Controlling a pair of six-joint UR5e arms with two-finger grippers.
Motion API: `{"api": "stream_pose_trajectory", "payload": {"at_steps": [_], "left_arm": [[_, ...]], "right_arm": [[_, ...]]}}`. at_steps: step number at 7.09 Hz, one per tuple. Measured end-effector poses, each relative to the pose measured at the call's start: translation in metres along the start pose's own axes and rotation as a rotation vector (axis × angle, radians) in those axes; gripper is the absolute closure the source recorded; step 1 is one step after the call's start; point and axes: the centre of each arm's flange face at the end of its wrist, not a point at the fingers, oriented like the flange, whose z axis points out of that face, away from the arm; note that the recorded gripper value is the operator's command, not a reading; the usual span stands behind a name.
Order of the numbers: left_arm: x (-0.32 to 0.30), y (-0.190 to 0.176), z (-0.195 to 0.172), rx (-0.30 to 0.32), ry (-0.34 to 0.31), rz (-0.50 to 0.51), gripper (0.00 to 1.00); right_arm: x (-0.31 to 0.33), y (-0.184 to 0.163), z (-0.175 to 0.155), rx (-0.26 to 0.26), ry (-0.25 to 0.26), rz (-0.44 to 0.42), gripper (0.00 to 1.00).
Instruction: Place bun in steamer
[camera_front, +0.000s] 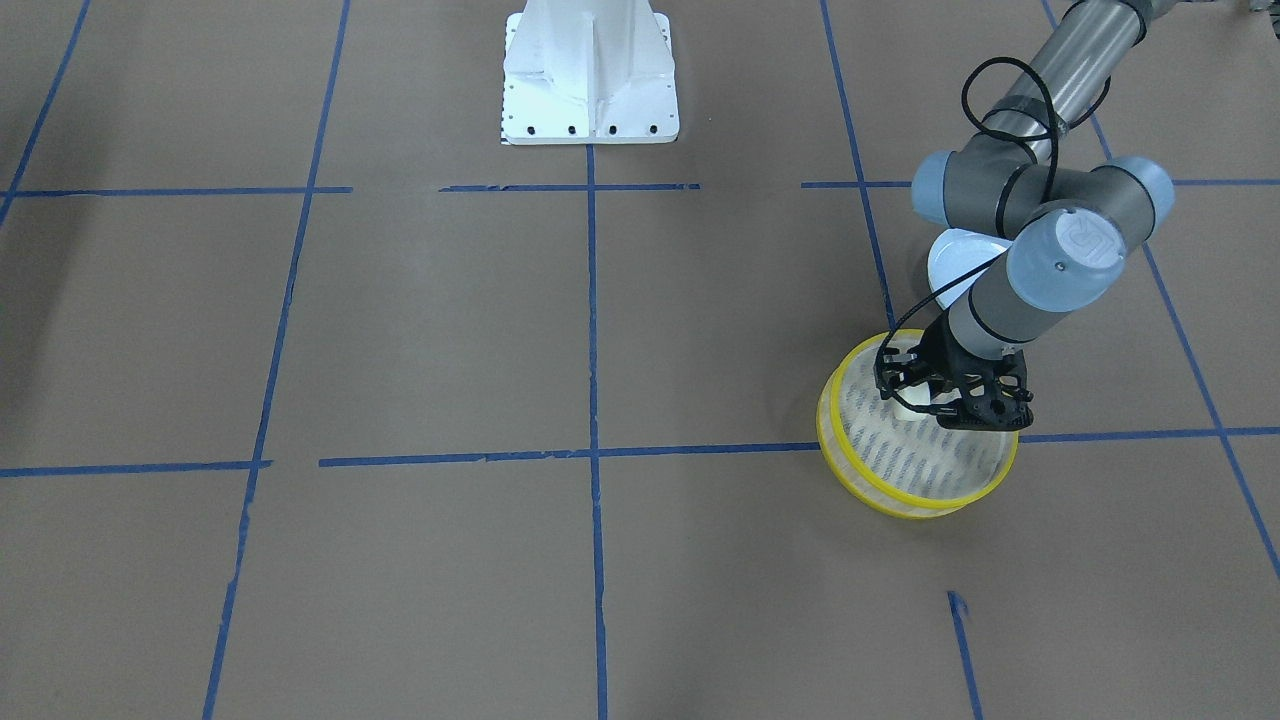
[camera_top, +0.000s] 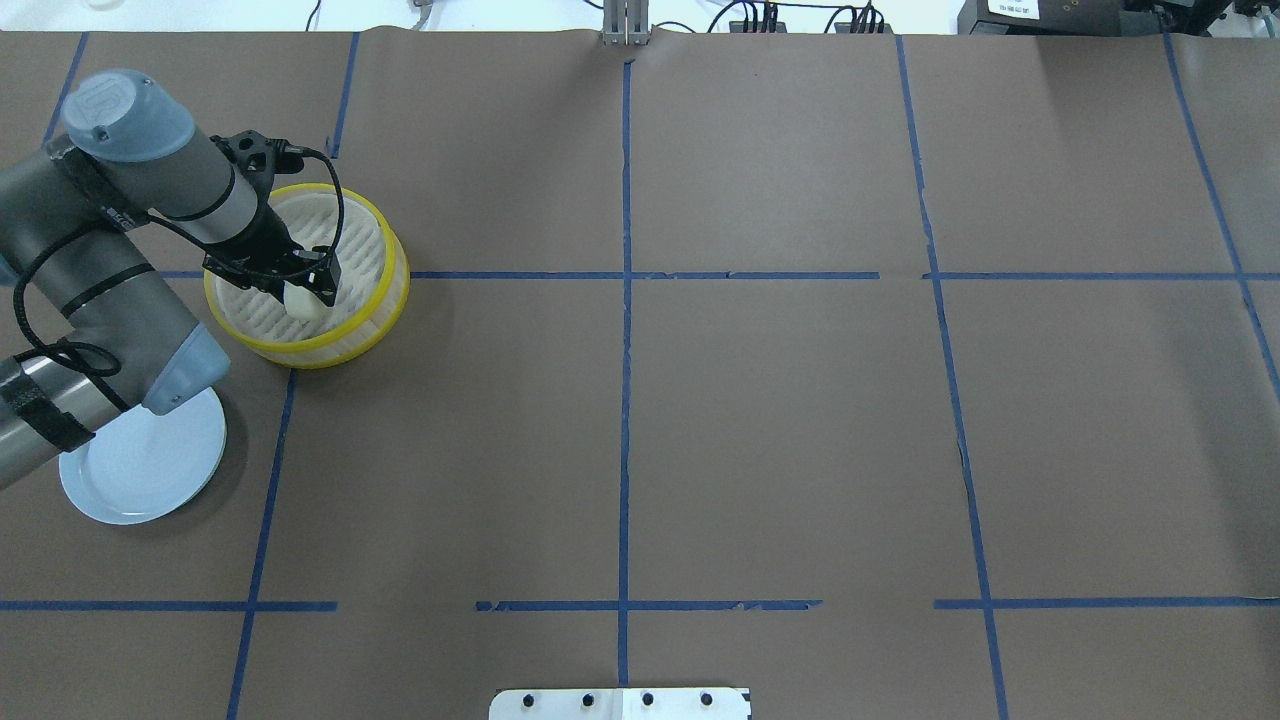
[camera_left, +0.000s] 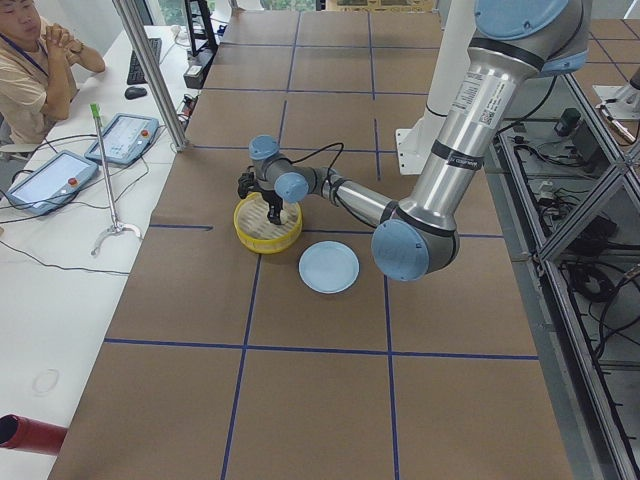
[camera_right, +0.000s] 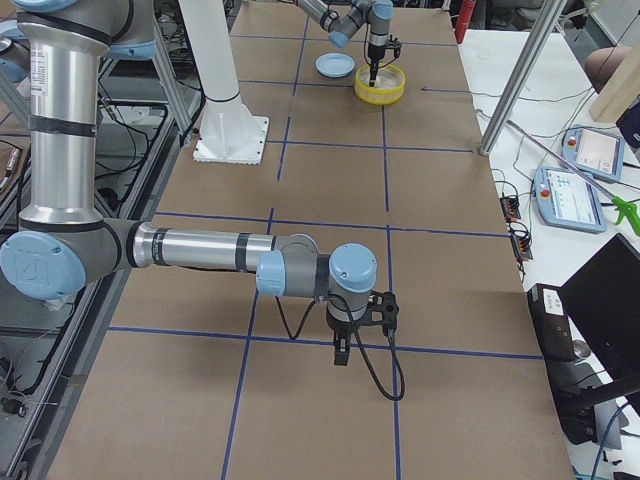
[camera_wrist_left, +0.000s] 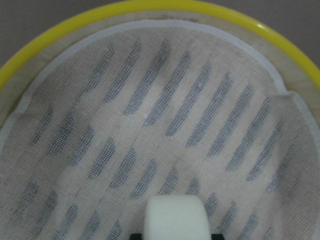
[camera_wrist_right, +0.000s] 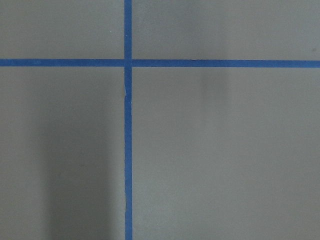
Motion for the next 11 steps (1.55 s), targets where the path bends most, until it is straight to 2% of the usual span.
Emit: {"api": "stream_pose_trajectory", "payload": {"at_steps": [1, 3, 5, 6, 7, 9, 10, 11], "left_arm": [[-0.003, -0.004, -0.011, 0.015, 0.003, -0.009, 0.00], [-0.030, -0.019, -0.081, 0.082, -0.005, -0.051, 0.00], [-0.113, -0.018, -0.152, 0.132, -0.045, 0.004, 0.00], [-0.182, -0.007, -0.176, 0.129, -0.053, 0.057, 0.00], [-0.253, 0.013, -0.192, 0.125, -0.059, 0.093, 0.00], [-0.400, 0.102, -0.219, 0.135, -0.068, 0.068, 0.00], [-0.442, 0.143, -0.224, 0.142, -0.081, 0.059, 0.00], [-0.464, 0.167, -0.226, 0.145, -0.090, 0.045, 0.00]], "right_arm": [[0.000, 0.000, 0.000, 0.000, 0.000, 0.000, 0.00], [0.000, 0.000, 0.000, 0.000, 0.000, 0.000, 0.00], [0.000, 0.000, 0.000, 0.000, 0.000, 0.000, 0.00], [0.000, 0.000, 0.000, 0.000, 0.000, 0.000, 0.00], [0.000, 0.000, 0.000, 0.000, 0.000, 0.000, 0.00], [0.000, 0.000, 0.000, 0.000, 0.000, 0.000, 0.00], [0.000, 0.000, 0.000, 0.000, 0.000, 0.000, 0.00], [0.000, 0.000, 0.000, 0.000, 0.000, 0.000, 0.00]]}}
